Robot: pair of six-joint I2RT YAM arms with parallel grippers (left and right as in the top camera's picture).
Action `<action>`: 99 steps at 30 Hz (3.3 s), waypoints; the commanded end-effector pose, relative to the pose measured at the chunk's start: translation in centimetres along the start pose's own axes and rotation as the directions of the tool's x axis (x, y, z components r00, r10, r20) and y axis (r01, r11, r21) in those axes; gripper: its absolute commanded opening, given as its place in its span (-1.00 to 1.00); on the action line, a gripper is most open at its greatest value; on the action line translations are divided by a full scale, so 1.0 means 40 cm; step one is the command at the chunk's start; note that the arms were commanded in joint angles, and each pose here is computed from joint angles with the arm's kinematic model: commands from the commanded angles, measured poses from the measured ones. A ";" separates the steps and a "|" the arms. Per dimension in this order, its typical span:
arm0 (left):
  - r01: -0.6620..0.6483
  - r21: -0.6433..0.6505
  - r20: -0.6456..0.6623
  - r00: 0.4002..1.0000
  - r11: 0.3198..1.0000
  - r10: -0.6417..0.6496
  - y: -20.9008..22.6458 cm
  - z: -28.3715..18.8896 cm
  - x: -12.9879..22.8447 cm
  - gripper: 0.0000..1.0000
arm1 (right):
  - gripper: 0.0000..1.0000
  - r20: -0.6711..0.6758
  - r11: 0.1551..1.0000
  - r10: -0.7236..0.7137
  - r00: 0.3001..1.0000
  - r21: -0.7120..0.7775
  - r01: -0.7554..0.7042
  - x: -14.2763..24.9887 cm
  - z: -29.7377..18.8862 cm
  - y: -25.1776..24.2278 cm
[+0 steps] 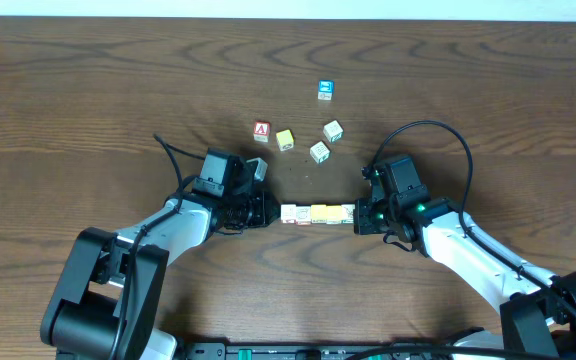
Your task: Lift 5 blocks
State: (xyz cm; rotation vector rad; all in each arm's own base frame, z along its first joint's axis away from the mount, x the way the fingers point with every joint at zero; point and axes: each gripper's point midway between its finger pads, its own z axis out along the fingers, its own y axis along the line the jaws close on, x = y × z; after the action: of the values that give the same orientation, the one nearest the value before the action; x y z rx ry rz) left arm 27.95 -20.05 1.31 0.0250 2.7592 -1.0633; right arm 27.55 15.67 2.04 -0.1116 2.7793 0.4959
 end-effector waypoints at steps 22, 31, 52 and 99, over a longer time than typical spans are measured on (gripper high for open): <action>-0.064 0.179 -0.034 0.997 0.982 0.071 -0.138 -0.010 -0.016 -0.86 | -0.97 -0.019 0.966 -0.071 0.997 -0.252 0.064 0.003 -0.049 0.148; -0.064 0.179 -0.034 0.997 0.982 0.071 -0.138 -0.010 -0.016 -0.86 | -0.97 0.001 0.964 -0.069 0.998 -0.257 0.067 -0.006 -0.062 0.154; -0.098 0.219 -0.007 0.995 0.971 0.102 -0.176 -0.040 -0.023 -0.85 | -0.97 0.050 0.966 -0.069 0.996 -0.247 0.080 -0.052 -0.081 0.166; -0.140 0.239 0.041 0.990 0.961 0.134 -0.216 -0.074 -0.048 -0.85 | -0.97 0.047 0.971 -0.081 0.996 -0.223 0.089 -0.067 -0.098 0.167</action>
State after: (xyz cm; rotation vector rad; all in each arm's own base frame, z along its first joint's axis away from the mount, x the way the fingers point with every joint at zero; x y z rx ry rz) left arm 29.31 -20.60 4.44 0.0406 2.6778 -1.0902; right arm 29.08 15.16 5.04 -0.0946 2.7290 0.4293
